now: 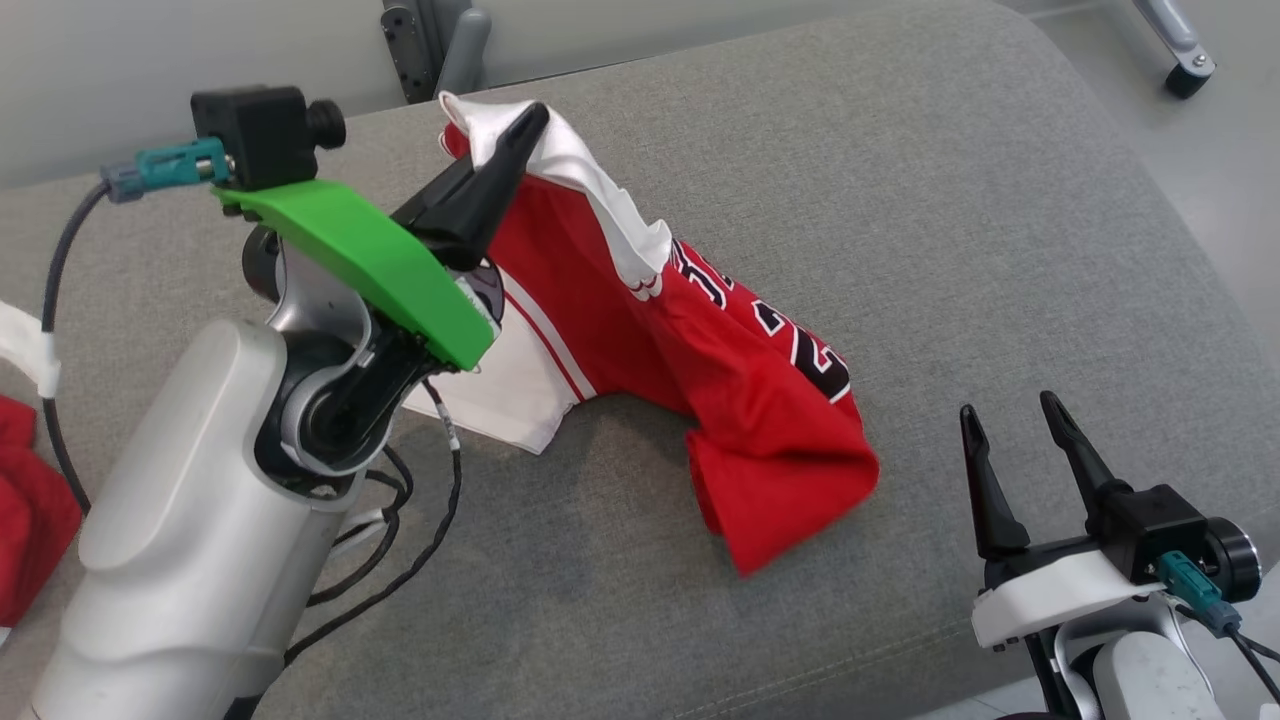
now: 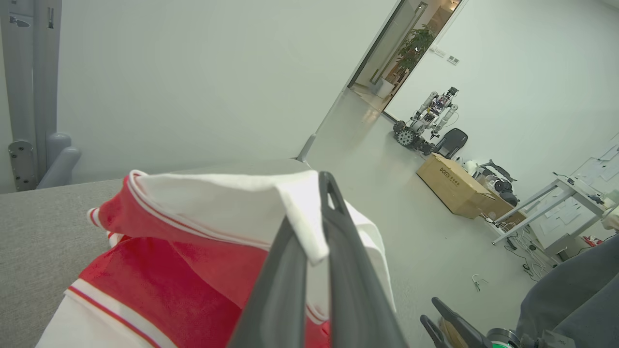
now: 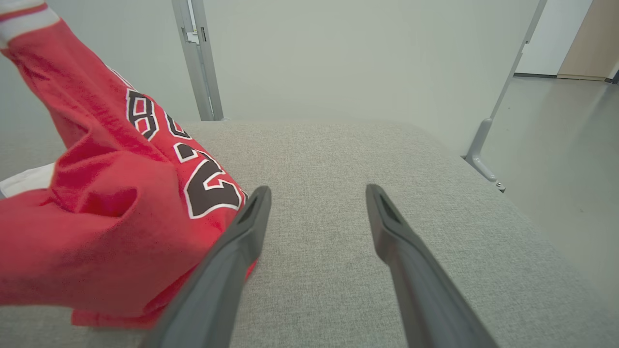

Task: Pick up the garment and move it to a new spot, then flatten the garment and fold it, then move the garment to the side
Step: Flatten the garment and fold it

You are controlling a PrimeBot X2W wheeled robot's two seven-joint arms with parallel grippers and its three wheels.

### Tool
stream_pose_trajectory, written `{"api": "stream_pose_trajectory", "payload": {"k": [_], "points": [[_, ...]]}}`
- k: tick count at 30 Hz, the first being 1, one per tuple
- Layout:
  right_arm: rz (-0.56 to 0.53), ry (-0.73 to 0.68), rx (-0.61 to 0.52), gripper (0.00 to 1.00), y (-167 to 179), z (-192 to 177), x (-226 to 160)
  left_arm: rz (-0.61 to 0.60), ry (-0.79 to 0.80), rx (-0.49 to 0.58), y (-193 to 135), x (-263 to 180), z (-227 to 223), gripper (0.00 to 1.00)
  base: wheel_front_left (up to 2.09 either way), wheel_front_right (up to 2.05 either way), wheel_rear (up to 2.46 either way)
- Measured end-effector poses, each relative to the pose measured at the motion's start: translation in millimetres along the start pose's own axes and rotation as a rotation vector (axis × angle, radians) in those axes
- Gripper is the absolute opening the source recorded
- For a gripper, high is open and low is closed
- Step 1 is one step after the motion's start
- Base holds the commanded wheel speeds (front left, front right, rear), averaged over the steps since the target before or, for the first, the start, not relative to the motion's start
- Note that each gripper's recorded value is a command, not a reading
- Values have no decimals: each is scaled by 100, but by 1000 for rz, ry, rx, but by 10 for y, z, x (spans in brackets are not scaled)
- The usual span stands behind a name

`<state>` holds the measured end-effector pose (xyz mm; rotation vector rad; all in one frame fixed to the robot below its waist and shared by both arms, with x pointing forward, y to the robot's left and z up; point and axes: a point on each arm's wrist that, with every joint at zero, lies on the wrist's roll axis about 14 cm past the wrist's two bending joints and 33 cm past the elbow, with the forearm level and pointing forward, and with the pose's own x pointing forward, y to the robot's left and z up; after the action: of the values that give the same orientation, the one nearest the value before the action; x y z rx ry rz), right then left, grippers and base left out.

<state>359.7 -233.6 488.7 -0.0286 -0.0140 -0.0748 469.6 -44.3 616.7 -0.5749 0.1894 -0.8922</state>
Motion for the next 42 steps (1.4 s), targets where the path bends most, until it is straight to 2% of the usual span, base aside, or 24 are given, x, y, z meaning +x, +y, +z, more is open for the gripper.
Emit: {"api": "stream_pose_trajectory", "payload": {"k": [9,13,22,28,33,37,39,42], "points": [[2,-17,19,100,41,49,38,-98,28,134,-466,201,335,0,0,0,0],[-13,-18,30,100,13,54,16,-118,34,152,-604,326,376,0,0,0,0],[-48,-15,63,100,-72,46,-22,-163,-30,112,-938,720,500,0,0,0,0],[-65,-6,86,100,-110,16,-34,-213,3,127,-1182,939,310,0,0,0,0],[-74,-3,107,100,-127,5,-36,-229,7,109,-1238,1066,204,0,0,0,0],[-87,6,111,100,-160,-20,-59,-236,-35,99,-1282,1163,303,0,0,0,0],[-92,6,110,100,-179,-17,-60,-243,-40,52,-1296,1203,347,0,0,0,0],[-102,9,109,100,-212,-24,-46,-235,-7,11,-1243,1281,144,0,0,0,0]]}}
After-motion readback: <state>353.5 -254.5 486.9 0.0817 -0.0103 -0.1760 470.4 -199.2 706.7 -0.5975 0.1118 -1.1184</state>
